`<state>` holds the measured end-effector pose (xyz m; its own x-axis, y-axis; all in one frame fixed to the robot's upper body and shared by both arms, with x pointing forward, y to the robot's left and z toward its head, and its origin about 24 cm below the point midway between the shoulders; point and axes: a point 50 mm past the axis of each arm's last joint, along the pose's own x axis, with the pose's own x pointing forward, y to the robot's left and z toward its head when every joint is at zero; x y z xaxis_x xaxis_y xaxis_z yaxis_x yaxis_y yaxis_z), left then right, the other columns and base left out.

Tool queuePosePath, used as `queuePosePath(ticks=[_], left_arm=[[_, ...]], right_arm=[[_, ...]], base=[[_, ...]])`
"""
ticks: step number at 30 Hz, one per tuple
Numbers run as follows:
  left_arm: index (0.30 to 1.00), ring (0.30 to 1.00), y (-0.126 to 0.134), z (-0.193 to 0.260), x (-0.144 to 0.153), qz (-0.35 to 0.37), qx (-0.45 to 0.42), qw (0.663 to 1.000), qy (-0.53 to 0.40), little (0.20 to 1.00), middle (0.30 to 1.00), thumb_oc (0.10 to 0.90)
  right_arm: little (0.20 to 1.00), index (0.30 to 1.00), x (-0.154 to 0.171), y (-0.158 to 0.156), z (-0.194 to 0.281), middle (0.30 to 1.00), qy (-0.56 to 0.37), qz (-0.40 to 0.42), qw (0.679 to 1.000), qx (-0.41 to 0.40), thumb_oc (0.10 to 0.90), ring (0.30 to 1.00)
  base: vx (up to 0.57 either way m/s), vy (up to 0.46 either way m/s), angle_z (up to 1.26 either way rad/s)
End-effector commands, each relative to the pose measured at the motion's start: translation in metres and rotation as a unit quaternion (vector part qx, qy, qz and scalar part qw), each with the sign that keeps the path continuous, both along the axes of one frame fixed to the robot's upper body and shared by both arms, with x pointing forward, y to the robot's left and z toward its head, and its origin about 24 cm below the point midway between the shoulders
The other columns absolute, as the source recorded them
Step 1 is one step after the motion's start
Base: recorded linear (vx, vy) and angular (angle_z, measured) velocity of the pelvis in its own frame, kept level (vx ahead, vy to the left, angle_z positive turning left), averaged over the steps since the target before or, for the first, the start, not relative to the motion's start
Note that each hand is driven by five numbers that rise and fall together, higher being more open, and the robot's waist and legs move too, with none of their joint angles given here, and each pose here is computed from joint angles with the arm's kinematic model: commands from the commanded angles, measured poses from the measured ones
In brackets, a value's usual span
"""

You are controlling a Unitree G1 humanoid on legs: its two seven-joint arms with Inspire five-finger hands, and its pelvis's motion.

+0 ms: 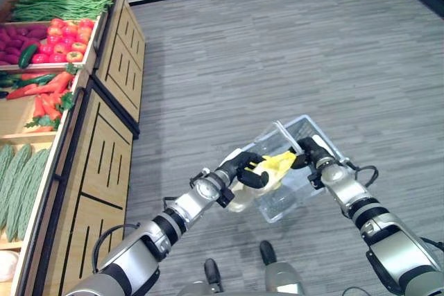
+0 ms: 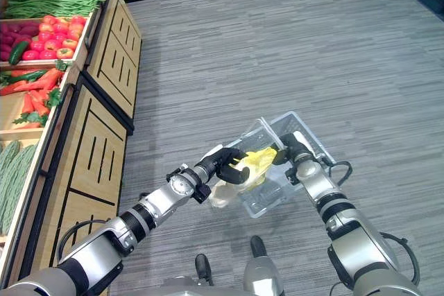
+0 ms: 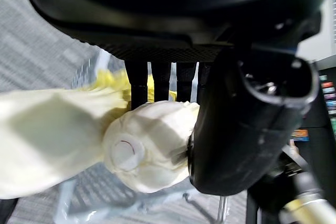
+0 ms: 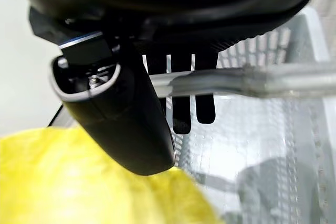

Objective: Get the vegetables into the basket

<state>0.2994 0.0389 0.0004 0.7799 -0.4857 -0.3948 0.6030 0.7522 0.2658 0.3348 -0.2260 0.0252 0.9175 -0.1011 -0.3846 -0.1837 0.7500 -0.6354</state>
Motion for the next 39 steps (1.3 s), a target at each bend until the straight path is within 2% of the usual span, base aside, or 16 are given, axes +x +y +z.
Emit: queuePosePath(ticks=[1,6,13,17,21,23,26,30,34,35,36,37,39], left_arm=[[0.3,0.3,-0.018,0.0,0.004,-0.01,0.025,0.999,-0.031,0.3,0.3,0.4],[0.3,0.3,-0.018,-0.033,-0.008,0.006,0.111,0.994,0.001,0.3,0.3,0.4],[0.3,0.3,-0.019,-0.044,-0.014,0.007,0.151,0.989,0.01,0.3,0.3,0.4],[0.3,0.3,-0.019,-0.042,-0.012,0.003,0.161,0.987,-0.007,0.3,0.3,0.4],[0.3,0.3,-0.022,-0.039,-0.012,-0.014,0.169,0.985,-0.026,0.3,0.3,0.4],[0.3,0.3,-0.03,-0.036,-0.015,-0.04,0.174,0.983,-0.041,0.3,0.3,0.4],[0.3,0.3,-0.03,-0.033,-0.014,-0.051,0.179,0.981,-0.055,0.3,0.3,0.4],[0.3,0.3,-0.033,-0.032,-0.016,-0.108,0.226,0.963,-0.101,0.3,0.3,0.4],[0.3,0.3,-0.028,-0.035,-0.016,-0.109,0.239,0.959,-0.102,0.3,0.3,0.4],[0.344,0.344,-0.028,-0.035,-0.016,-0.108,0.239,0.959,-0.102,0.344,0.344,0.431],[0.868,0.868,-0.028,-0.037,-0.018,-0.11,0.242,0.959,-0.098,0.868,0.868,0.806],[1.0,1.0,-0.026,-0.038,-0.017,-0.106,0.246,0.958,-0.101,1.0,1.0,0.9],[1.0,1.0,-0.025,-0.04,-0.018,-0.109,0.25,0.957,-0.099,1.0,1.0,0.9]], right_arm=[[0.3,0.3,0.032,0.029,0.086,0.3,-0.201,0.056,0.978,0.009,0.4,0.3],[0.3,0.3,0.003,0.063,0.095,0.3,-0.252,0.147,0.955,0.05,0.4,0.3],[0.3,0.3,-0.028,0.093,0.072,0.3,-0.217,0.222,0.945,0.1,0.4,0.3],[0.3,0.3,-0.036,0.095,0.052,0.3,-0.18,0.232,0.953,0.074,0.4,0.3],[0.3,0.3,-0.035,0.092,0.032,0.3,-0.145,0.22,0.964,0.049,0.4,0.3],[0.3,0.3,-0.033,0.091,0.004,0.3,-0.087,0.206,0.974,0.034,0.4,0.3],[0.3,0.3,-0.022,0.1,0.003,0.3,-0.083,0.206,0.975,0.023,0.4,0.3],[0.3,0.3,-0.011,0.133,0.003,0.3,-0.055,0.259,0.964,0.009,0.4,0.3],[0.3,0.3,-0.01,0.142,0.011,0.3,-0.067,0.277,0.958,0.017,0.4,0.3],[0.3,0.3,-0.01,0.142,0.01,0.3,-0.067,0.277,0.958,0.017,0.4,0.3],[0.3,0.3,-0.011,0.144,0.01,0.3,-0.066,0.28,0.958,0.019,0.4,0.3],[0.3,0.3,-0.012,0.147,0.01,0.3,-0.068,0.284,0.956,0.019,0.4,0.3],[0.3,0.3,-0.013,0.148,0.007,0.3,-0.065,0.285,0.956,0.014,0.4,0.3]], base=[[0.01,-0.01,-0.18],[0.0,-0.016,-0.24],[0.0,-0.013,-0.13],[0.0,-0.014,-0.12],[0.0,-0.009,-0.03],[0.0,-0.038,0.01],[-0.01,-0.006,0.02],[-0.03,0.003,0.0],[-0.01,0.001,0.0],[0.0,0.0,0.0],[0.0,0.0,0.0],[0.0,0.0,0.0],[-0.01,-0.029,0.03]])
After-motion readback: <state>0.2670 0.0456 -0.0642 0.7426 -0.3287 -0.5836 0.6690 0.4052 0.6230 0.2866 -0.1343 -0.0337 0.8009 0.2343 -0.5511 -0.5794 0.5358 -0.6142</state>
